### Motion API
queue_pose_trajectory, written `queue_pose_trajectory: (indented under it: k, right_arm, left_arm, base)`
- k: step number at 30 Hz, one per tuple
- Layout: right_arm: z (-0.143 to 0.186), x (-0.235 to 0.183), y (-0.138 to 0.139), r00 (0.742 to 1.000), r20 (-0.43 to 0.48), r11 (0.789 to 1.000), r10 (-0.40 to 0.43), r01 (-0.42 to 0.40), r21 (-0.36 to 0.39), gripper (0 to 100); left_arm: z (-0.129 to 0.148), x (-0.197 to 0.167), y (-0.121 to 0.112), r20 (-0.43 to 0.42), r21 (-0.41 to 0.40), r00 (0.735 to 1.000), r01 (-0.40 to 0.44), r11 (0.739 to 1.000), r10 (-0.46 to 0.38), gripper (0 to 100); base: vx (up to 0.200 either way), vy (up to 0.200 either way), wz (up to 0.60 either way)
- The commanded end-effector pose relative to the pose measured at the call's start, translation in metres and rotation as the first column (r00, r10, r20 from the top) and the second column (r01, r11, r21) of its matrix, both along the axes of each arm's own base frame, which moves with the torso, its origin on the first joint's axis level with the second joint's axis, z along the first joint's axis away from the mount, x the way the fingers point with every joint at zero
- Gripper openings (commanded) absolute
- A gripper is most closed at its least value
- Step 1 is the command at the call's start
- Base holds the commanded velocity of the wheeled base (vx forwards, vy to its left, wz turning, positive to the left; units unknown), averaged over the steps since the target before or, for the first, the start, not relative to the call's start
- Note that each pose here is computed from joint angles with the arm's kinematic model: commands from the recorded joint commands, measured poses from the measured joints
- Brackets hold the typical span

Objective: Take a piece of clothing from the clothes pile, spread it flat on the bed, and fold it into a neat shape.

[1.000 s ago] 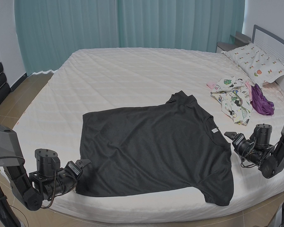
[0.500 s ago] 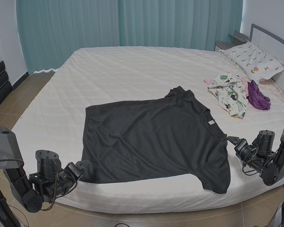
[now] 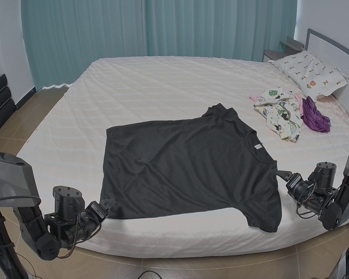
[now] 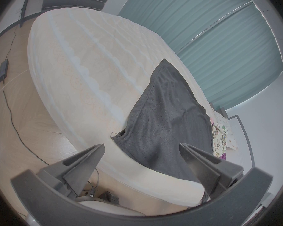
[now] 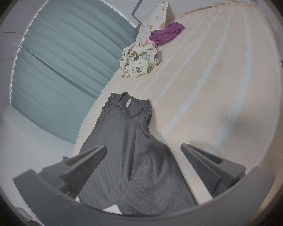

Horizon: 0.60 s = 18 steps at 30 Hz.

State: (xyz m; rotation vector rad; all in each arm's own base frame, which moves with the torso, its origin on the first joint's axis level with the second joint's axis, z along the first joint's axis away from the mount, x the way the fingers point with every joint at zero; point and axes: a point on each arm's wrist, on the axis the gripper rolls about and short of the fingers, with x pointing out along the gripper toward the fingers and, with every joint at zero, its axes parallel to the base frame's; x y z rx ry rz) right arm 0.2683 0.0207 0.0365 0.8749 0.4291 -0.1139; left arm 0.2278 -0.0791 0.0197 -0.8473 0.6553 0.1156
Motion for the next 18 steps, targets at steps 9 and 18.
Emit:
queue_pose_trajectory:
  k: [9,18]
  right_arm:
    - [-0.002,-0.002,0.001,1.000,-0.012,1.000,0.006,-0.006,-0.001,100]
    - [-0.006,-0.007,0.004,0.999,-0.039,1.000,0.019,-0.019,-0.009,100]
  left_arm:
    - [-0.010,0.026,-0.009,0.008,-0.049,0.999,-0.033,0.998,0.034,100]
    - [-0.014,0.013,-0.005,-0.033,-0.026,0.999,-0.036,0.999,0.035,0]
  base:
    - [0.000,0.000,0.00]
    - [0.000,0.000,0.00]
